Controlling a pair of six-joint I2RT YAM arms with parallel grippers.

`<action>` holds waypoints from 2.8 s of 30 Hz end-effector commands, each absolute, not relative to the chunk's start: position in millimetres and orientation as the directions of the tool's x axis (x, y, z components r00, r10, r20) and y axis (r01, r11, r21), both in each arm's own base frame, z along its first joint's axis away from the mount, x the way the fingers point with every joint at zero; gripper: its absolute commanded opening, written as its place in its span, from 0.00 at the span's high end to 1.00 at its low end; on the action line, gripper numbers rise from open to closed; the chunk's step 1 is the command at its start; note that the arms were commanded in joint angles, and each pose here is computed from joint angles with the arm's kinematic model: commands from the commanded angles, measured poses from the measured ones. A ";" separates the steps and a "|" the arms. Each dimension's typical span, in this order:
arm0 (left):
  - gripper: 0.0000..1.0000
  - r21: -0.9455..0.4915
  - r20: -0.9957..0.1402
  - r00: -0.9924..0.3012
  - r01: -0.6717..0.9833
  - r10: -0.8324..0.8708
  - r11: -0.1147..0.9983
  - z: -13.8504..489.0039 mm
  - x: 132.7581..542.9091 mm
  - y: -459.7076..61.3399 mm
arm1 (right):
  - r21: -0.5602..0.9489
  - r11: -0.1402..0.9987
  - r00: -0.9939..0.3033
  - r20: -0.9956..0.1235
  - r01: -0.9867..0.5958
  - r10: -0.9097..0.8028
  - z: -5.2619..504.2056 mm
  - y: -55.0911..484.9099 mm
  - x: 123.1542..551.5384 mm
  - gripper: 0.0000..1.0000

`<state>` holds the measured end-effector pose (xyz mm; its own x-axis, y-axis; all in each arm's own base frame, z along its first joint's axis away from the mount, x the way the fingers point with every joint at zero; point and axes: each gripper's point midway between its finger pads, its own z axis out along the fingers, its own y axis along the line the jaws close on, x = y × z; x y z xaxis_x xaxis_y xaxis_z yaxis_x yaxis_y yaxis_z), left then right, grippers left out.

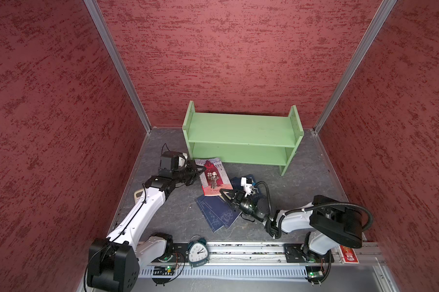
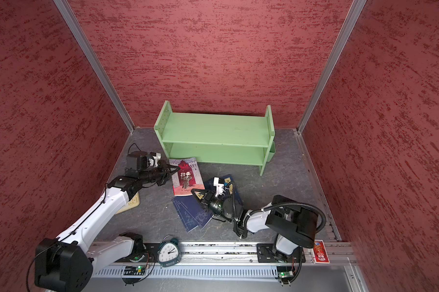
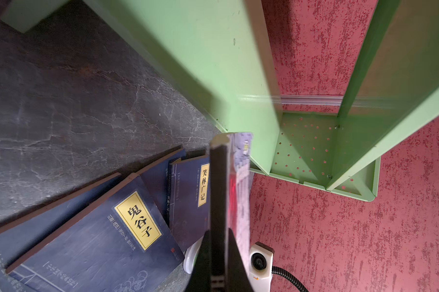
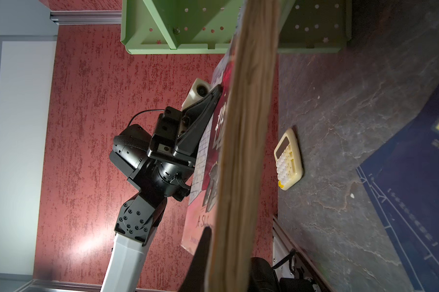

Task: Stacking books/files
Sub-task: Pick up the book from the books.

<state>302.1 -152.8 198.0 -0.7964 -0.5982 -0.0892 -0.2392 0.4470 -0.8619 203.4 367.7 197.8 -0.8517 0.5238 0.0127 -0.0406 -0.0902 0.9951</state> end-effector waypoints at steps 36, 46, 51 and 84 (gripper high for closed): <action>0.36 -0.921 -0.047 -0.897 -0.131 -0.439 0.367 202.2 276.5 -180.7 | 0.962 -0.010 -0.933 -0.261 -0.272 0.247 239.7 340.7 210.6 1.00; 0.82 -0.946 -0.013 -0.906 -0.126 -0.422 0.299 218.8 276.3 -189.2 | 0.958 0.000 -0.945 -0.281 -0.285 0.168 235.7 336.4 215.8 1.00; 1.00 -0.941 -0.007 -0.898 -0.143 -0.441 0.307 217.2 279.7 -187.3 | 0.959 0.015 -0.940 -0.280 -0.282 0.195 235.7 336.1 224.3 0.66; 1.00 -0.930 -0.100 -0.809 -0.130 -0.579 0.344 230.1 332.7 -168.2 | 0.994 -0.046 -0.890 -0.068 -0.099 0.450 227.2 346.8 250.7 0.33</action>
<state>325.3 -169.9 216.3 -0.8214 -0.5673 -0.0590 -0.1761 0.3507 -0.9198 241.7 342.4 197.3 -0.9072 0.4159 -0.0637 -0.0534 0.0363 0.9979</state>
